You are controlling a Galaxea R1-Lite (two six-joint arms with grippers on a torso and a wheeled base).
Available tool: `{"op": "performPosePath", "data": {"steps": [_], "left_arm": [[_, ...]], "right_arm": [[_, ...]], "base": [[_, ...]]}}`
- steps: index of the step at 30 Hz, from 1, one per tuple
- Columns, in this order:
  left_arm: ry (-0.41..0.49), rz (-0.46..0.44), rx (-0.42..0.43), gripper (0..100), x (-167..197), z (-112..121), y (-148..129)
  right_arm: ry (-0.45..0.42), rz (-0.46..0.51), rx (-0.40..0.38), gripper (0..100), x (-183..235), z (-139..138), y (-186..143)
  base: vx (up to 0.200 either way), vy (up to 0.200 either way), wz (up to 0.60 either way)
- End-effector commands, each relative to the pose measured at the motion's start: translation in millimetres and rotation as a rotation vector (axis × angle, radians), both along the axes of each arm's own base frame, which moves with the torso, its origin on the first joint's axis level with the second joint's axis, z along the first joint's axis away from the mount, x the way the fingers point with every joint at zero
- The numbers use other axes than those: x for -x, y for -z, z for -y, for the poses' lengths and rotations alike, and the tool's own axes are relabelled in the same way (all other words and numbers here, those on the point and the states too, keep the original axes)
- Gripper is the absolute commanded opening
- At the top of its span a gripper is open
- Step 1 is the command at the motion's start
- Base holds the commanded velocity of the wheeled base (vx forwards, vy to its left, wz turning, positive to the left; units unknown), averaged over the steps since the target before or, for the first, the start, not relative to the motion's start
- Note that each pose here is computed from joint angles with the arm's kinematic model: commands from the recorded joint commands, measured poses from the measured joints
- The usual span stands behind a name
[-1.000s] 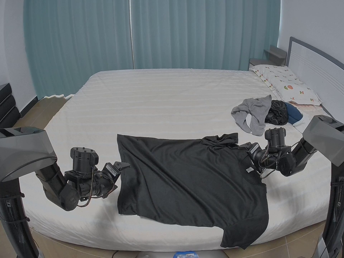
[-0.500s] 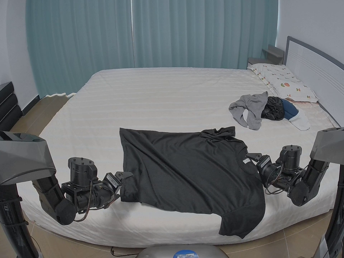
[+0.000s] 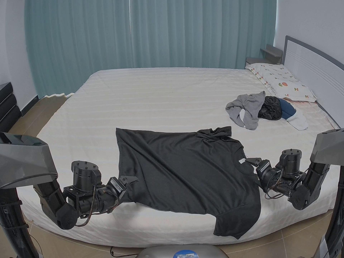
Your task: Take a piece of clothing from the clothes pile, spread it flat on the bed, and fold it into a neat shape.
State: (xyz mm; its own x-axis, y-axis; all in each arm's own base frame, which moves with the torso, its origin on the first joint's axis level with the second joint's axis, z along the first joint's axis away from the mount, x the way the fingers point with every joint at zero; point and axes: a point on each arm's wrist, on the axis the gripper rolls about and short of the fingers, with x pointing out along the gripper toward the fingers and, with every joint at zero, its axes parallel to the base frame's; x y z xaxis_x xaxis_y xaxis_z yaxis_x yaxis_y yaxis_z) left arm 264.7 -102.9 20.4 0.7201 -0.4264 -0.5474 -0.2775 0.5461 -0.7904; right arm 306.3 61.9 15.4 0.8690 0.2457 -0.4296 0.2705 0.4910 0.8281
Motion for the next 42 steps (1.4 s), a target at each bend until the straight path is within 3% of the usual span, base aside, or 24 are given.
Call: {"op": "performPosePath", "data": {"steps": [1,8,15,20,24,28,35,42], "left_arm": [[-0.005,-0.003,-0.007,100,1,-1,1],[-0.020,-0.001,-0.012,100,1,-3,1],[-0.037,-0.006,-0.036,100,3,-5,2],[-0.028,-0.006,-0.092,100,6,-12,6],[-0.098,0.008,-0.131,100,-3,-19,8],[-0.112,-0.008,-0.165,100,-11,-21,20],[-0.165,-0.024,-0.304,100,-22,-22,45],[-0.179,-0.012,-0.307,100,-33,-22,48]], "right_arm": [[-0.001,-0.002,0.002,100,0,-1,1],[-0.010,-0.009,0.007,100,3,-4,1],[-0.027,0.012,0.012,100,10,-7,2],[-0.031,0.015,0.019,100,10,-8,3],[-0.031,0.014,0.019,100,11,-7,3],[-0.031,0.014,0.019,100,10,-7,4],[-0.030,0.014,0.019,100,10,-7,4],[-0.030,0.014,0.019,100,10,-7,4]], "base": [[0.000,0.000,0.00],[0.000,0.000,0.00],[-0.171,0.000,0.00],[0.000,0.000,0.00],[0.000,0.000,0.00],[0.000,0.000,0.00],[0.000,0.000,0.00],[0.000,0.000,0.00]]}}
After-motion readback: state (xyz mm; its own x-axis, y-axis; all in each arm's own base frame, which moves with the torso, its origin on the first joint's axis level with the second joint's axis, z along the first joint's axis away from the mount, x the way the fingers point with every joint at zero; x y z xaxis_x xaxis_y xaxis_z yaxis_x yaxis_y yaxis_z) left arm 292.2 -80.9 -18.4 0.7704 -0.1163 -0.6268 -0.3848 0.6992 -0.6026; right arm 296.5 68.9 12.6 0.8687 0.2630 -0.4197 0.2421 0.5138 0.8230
